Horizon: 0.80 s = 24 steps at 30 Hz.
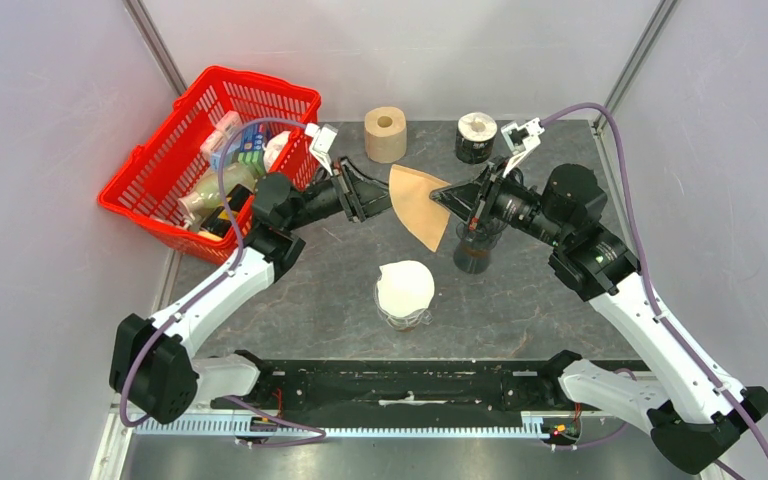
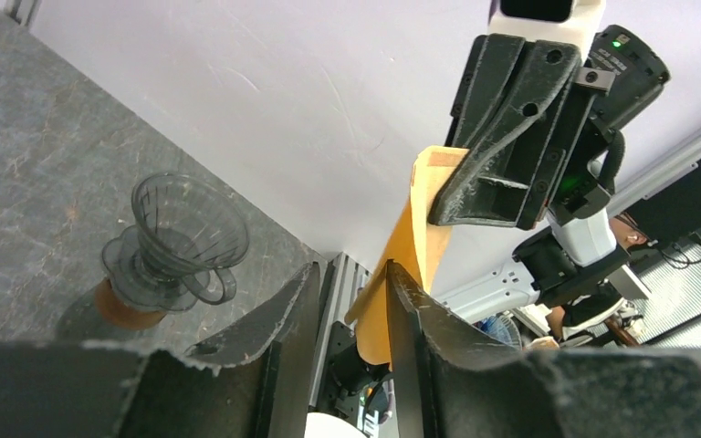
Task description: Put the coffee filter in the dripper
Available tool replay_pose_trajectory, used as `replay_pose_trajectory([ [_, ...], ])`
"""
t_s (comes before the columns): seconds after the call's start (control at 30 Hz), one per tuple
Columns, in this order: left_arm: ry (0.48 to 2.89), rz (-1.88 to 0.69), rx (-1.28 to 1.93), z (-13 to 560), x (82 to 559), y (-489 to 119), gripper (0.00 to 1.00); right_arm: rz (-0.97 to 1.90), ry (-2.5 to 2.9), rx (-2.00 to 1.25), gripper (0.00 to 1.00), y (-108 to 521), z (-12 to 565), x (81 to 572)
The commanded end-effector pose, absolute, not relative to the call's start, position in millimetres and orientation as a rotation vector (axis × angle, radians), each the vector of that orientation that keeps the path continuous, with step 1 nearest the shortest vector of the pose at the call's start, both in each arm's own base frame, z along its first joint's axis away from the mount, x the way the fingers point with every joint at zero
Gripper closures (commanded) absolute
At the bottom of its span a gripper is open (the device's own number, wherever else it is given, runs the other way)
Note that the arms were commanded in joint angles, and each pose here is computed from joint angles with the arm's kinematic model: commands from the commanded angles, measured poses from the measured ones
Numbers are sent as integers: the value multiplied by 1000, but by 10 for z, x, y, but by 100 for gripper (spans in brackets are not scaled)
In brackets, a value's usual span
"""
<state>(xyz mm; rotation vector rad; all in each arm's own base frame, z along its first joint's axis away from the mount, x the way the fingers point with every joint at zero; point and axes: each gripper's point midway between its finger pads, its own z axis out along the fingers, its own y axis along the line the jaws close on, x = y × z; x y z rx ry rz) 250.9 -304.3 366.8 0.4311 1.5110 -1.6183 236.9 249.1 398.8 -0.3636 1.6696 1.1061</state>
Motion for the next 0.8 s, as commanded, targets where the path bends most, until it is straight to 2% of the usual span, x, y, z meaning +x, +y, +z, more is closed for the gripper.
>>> replay_pose_trajectory([
  [0.0, 1383, -1686, 504, 3978, 2334, -3029, 62, 1154, 1599, -389, 100, 2526, 4150, 2308],
  [0.57, 1321, -1744, 584, 4030, 2126, -3016, 62, 1167, 1594, -373, 100, 2607, 4108, 2433],
  [0.77, 1380, -1688, 524, 3943, 2251, -3028, 73, 1219, 1552, -393, 100, 2628, 4194, 2339],
])
